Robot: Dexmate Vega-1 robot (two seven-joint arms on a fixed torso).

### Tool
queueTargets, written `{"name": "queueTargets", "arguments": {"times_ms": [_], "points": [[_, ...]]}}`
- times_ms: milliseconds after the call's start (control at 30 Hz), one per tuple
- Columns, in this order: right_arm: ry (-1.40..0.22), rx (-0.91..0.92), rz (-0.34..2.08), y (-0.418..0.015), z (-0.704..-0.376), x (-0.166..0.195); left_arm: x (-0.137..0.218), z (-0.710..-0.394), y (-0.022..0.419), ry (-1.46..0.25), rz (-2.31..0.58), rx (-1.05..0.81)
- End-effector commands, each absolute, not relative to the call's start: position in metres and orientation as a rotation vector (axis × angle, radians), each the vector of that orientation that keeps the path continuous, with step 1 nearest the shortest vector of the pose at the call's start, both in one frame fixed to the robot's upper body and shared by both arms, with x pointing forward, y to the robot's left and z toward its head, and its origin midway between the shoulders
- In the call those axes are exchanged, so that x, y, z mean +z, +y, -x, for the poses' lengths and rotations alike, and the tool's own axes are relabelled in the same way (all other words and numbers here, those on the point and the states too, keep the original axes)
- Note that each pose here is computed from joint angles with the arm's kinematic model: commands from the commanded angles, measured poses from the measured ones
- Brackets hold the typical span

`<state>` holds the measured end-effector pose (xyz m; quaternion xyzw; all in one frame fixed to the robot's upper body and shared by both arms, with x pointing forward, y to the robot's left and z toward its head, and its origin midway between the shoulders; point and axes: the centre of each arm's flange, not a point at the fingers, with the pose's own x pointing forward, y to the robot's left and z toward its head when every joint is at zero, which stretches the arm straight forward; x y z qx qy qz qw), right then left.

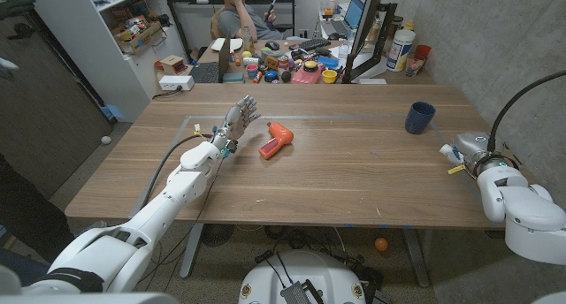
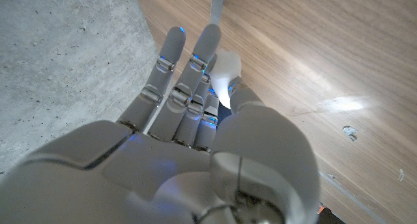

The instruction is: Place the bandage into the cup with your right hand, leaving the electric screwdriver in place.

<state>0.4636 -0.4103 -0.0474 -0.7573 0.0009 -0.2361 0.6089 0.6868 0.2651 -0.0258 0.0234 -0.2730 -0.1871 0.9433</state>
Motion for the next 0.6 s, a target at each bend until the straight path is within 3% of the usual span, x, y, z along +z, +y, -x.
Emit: {"name": "queueTargets", "arguments": {"times_ms": [33,600], "points": [[-0.044,-0.581,1.774,-0.404,-0.465,-0.023,-0.028,-0.686,0.270,-0.558,-0.045,-0.380],[-0.085,-0.620,1.797,-0.400,-0.465,0.002,-0.028,-0.684,0.268,-0.564,-0.041,-0.388]]}}
